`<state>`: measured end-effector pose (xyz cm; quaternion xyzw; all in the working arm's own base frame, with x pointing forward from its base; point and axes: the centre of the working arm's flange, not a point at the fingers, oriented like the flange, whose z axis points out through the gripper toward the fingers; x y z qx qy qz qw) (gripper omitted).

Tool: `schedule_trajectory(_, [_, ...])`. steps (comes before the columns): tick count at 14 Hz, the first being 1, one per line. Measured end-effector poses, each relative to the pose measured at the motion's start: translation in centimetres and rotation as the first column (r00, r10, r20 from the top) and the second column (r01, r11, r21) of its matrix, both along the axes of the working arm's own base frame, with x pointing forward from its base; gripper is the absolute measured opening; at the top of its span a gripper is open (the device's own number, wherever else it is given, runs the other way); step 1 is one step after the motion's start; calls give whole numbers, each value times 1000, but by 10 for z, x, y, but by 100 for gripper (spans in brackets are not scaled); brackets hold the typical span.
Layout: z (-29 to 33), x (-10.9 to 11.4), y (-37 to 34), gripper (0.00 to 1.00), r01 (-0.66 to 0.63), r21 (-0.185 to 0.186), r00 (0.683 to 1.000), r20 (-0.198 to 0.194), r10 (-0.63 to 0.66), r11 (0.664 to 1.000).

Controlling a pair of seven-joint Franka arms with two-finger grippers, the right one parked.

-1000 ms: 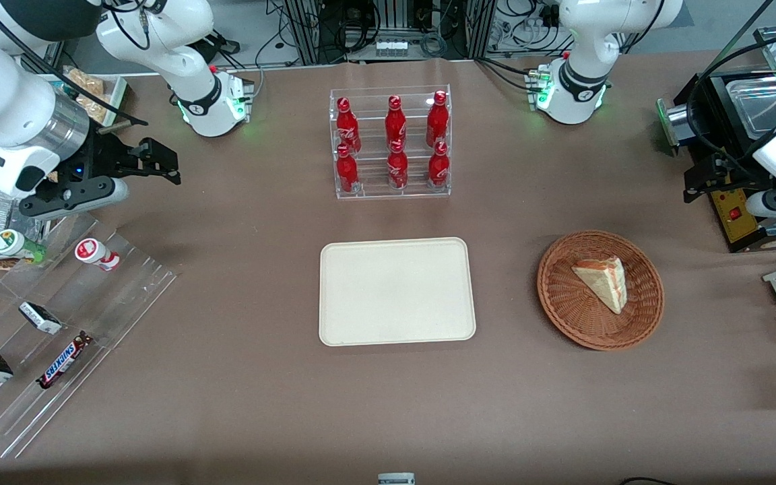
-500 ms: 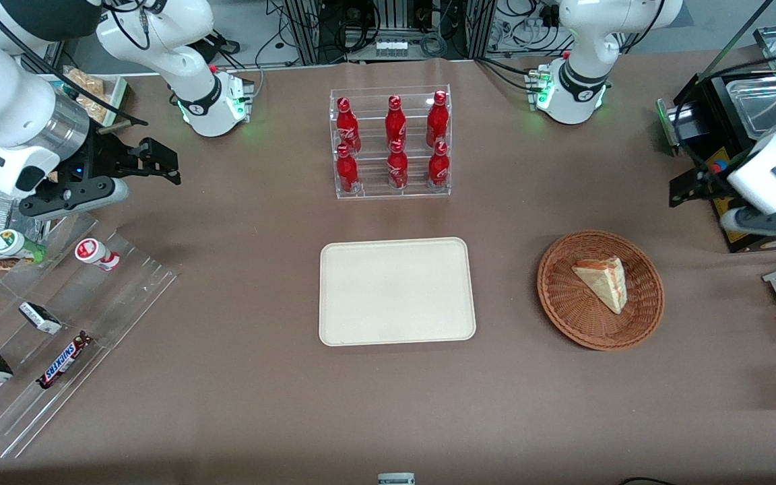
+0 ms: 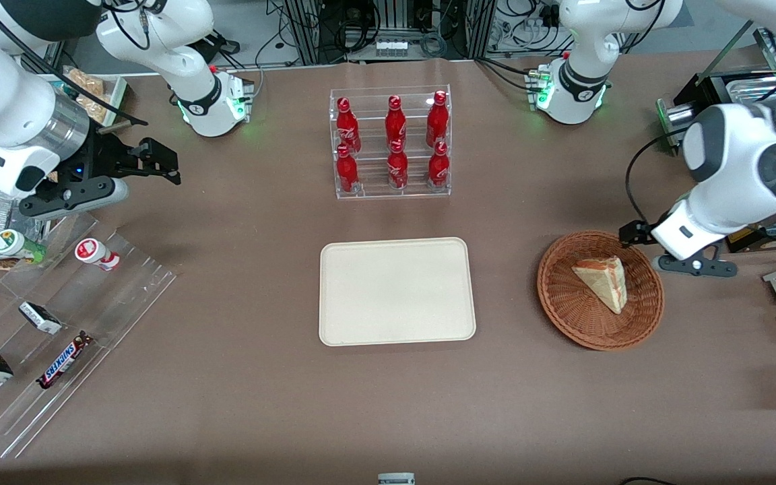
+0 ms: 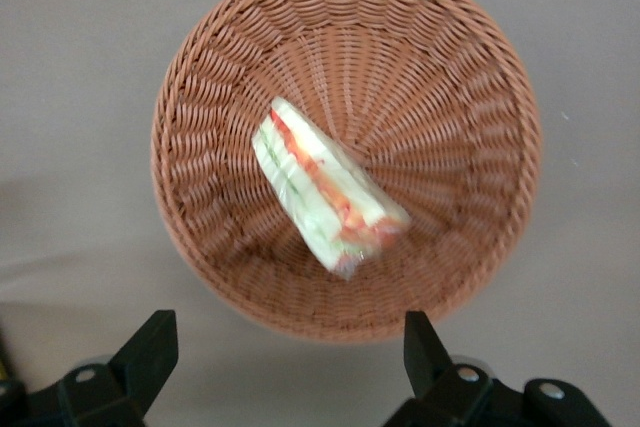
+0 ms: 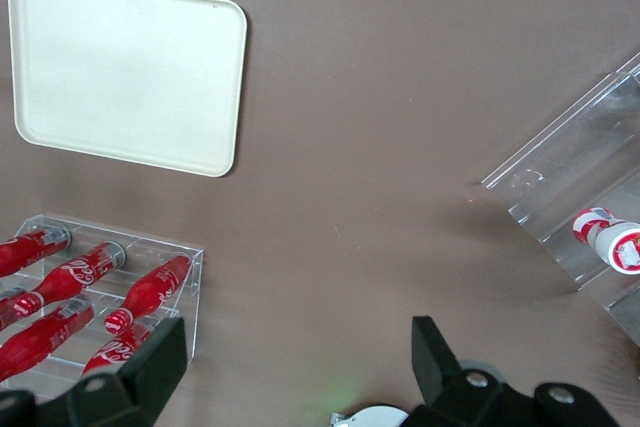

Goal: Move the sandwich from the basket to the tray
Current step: 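Lower the left gripper and close it on the triangular sandwich, then lift the sandwich and carry it over the cream tray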

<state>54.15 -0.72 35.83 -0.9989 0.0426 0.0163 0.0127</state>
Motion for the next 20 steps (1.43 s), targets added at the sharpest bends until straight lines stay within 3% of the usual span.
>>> schedule_trajectory(2, [-24,-11,0,100,-210,-3,977,33,210,978])
schedule_trajectory(3, [-30,-14,-1,100,-333,-4,942,34,333,943])
schedule_trajectory(4, [-33,-13,-3,100,-460,-11,887,45,460,888])
schedule_trajectory(6, [-45,-8,-15,100,-675,-47,732,77,677,736])
schedule_trajectory(7, [-54,-6,-22,100,-736,-59,670,80,738,674])
schedule_trajectory(9, [-72,-4,-28,99,-782,-67,615,77,785,620])
schedule_trajectory(11, [-87,-2,-27,87,-810,-70,578,74,813,582])
schedule_trajectory(13, [-95,-2,-26,63,-844,-70,528,70,846,532])
schedule_trajectory(15, [-92,2,-27,43,-850,-79,515,74,854,520])
schedule_trajectory(16, [-86,7,-29,37,-842,-85,527,80,846,533])
schedule_trajectory(18, [-64,22,-45,30,-798,-66,594,77,801,598])
schedule_trajectory(20, [-27,40,-90,25,-722,-36,688,64,723,690])
